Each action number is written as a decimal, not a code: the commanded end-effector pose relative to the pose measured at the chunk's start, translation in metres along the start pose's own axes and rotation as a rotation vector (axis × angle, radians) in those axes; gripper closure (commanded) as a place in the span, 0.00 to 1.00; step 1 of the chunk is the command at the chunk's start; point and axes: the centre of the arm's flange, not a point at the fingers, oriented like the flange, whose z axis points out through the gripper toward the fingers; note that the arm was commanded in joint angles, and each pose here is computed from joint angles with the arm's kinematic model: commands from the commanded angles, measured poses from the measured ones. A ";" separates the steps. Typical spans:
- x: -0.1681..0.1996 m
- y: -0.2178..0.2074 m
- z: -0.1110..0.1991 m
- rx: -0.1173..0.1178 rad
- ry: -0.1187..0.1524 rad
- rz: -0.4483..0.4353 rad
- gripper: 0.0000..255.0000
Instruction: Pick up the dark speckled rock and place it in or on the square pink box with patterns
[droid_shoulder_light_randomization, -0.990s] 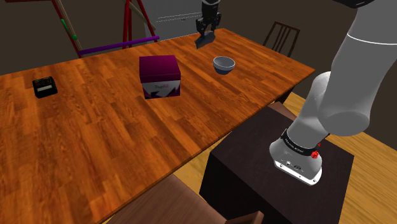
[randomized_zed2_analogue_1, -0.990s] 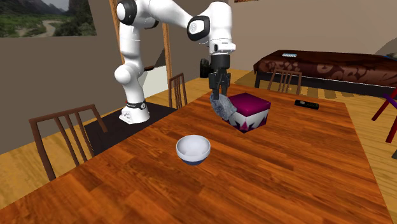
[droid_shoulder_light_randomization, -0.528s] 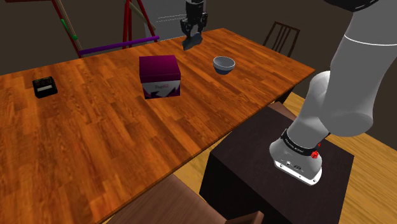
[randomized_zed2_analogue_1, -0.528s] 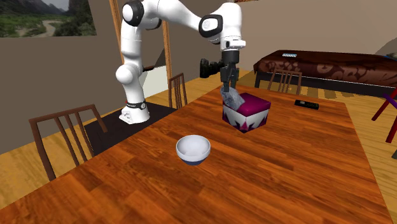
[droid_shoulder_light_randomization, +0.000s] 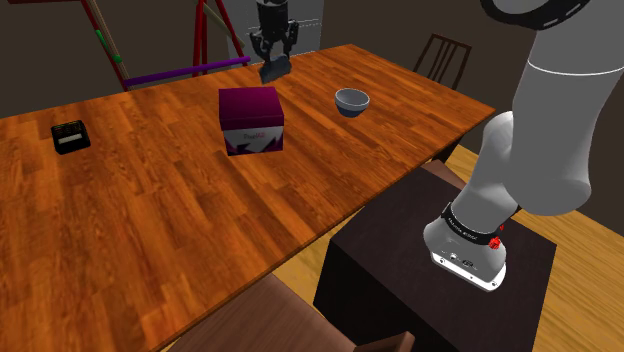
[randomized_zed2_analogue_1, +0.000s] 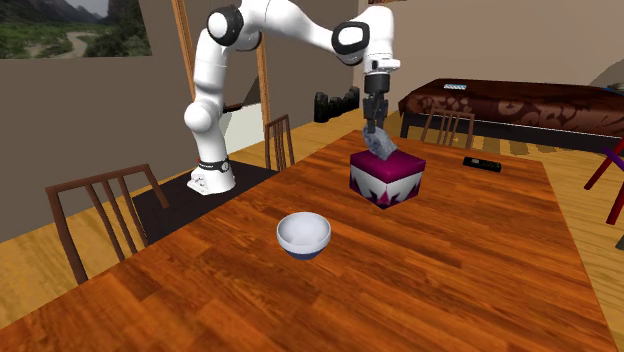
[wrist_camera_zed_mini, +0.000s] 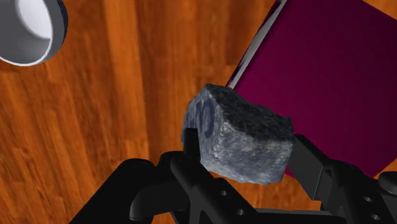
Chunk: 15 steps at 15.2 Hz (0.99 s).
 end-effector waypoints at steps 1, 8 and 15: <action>-0.001 -0.026 -0.010 0.000 0.000 0.001 1.00; -0.004 -0.089 -0.010 0.000 0.000 0.001 1.00; -0.010 -0.095 0.025 0.000 0.000 0.001 1.00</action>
